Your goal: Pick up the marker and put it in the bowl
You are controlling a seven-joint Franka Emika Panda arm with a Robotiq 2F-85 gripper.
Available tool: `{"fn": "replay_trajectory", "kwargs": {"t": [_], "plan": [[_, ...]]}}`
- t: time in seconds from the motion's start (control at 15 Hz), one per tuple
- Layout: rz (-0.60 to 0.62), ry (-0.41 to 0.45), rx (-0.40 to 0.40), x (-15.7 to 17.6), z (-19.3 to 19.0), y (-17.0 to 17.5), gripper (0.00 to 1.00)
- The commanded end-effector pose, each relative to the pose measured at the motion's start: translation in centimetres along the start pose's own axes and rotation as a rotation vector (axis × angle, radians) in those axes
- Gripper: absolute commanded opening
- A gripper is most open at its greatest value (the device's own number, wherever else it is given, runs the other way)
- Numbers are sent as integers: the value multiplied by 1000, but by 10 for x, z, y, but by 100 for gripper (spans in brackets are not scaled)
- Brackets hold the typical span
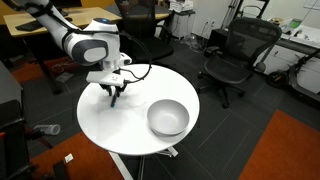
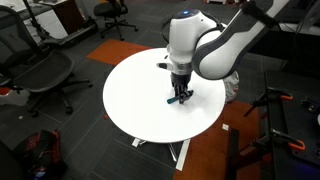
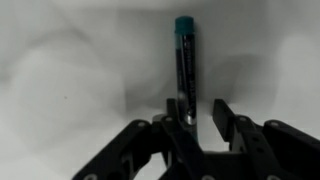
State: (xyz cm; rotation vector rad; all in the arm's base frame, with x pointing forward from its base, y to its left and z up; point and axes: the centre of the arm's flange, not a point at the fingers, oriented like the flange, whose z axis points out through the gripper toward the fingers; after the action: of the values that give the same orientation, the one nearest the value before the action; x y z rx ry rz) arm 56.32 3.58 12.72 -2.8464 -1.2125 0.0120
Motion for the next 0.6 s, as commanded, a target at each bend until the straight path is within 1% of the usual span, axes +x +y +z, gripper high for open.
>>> {"fn": "replay_trajectory", "kwargs": {"t": [0.0, 0.07, 0.13, 0.27, 0.33, 0.4, 0.53], "plan": [[-9, 4, -2, 2, -3, 7, 12], [-7, 6, -3, 2, -4, 7, 5], [-3, 8, -4, 2, -7, 7, 0], [37, 10, -26, 1, -21, 8, 5], [69, 7, -41, 1, -29, 9, 5], [88, 23, -57, -2, -41, 10, 5], [124, 25, -98, -9, -70, 15, 5]]}}
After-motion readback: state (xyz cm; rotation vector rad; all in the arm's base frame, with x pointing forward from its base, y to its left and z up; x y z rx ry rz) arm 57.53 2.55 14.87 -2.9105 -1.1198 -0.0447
